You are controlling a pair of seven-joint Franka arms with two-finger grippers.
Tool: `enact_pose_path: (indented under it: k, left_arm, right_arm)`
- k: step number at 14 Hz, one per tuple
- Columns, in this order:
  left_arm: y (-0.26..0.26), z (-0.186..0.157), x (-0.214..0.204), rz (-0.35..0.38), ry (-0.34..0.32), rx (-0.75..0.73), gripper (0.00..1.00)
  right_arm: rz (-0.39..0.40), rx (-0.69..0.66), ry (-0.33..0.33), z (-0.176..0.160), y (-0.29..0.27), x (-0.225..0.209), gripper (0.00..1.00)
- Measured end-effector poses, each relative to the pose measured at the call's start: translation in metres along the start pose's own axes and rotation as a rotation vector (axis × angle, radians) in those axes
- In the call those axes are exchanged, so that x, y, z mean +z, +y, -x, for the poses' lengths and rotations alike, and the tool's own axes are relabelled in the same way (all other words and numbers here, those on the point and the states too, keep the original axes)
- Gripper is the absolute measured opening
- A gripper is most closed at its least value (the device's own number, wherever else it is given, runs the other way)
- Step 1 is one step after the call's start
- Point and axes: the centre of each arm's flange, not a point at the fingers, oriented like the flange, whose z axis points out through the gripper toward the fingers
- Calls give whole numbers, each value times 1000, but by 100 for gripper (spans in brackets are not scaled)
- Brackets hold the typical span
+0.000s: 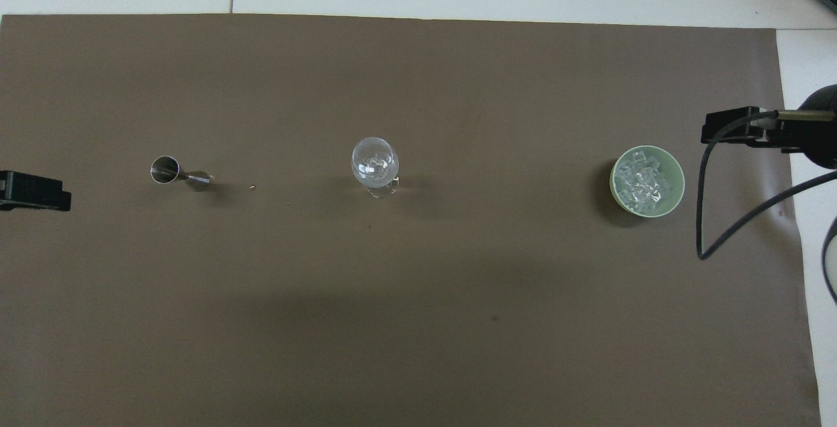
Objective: Pour wine and add ice with both arms
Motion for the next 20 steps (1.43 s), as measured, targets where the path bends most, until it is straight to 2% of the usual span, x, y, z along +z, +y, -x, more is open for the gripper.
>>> enact_pose_path:
  k: [4,9,20]
  left_arm:
    - [0,0,0,0,0,0,100]
    - [0,0,0,0,0,0,100]
    - [0,0,0,0,0,0,100]
  right_arm:
    - [-34,8,-37,4,-1,13,100]
    - [-30,8,-81,21,5,30,100]
    - [-28,26,-83,25,15,30,100]
